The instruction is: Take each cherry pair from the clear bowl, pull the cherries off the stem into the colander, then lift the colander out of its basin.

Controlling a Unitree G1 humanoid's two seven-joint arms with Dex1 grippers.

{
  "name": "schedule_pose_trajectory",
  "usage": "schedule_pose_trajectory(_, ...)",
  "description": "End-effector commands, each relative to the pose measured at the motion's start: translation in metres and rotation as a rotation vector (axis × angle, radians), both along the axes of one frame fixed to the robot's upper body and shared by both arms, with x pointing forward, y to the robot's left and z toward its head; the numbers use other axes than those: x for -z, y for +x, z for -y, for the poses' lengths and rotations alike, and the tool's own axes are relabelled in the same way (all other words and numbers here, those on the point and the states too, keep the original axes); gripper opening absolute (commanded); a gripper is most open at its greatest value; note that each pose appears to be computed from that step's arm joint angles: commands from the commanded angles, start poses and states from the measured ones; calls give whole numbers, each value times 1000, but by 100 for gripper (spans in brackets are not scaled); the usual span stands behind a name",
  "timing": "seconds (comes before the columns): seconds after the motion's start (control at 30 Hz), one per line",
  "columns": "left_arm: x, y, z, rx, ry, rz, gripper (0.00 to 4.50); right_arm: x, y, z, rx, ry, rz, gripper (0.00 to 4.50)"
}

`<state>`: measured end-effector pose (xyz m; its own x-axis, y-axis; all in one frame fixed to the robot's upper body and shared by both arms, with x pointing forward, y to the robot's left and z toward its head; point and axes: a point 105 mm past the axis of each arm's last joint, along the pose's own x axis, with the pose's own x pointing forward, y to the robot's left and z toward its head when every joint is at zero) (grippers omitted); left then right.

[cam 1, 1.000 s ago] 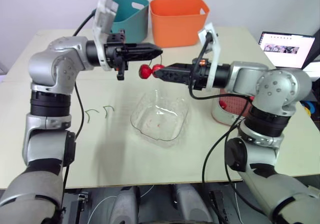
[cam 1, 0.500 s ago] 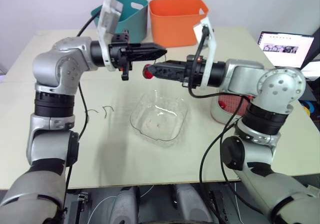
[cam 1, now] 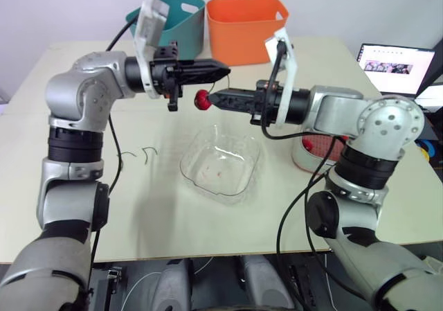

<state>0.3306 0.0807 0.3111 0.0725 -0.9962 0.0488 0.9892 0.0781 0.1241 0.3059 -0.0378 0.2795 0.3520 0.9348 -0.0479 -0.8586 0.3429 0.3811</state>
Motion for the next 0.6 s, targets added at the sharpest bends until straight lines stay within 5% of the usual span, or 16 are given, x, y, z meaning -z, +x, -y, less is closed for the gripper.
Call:
schedule_pose_trajectory(0.03,-17,-4,-4,1,-15,69,0,-6,-5,6,-6,18,25,92)
schedule_pose_trajectory(0.4,-25,-1,-5,-28,-56,87,0,23,-24,12,-80,-53,7,92)
schedule_pose_trajectory(0.6,-17,0,0,-33,-50,93,0,23,-17,34,58,-72,68,92)
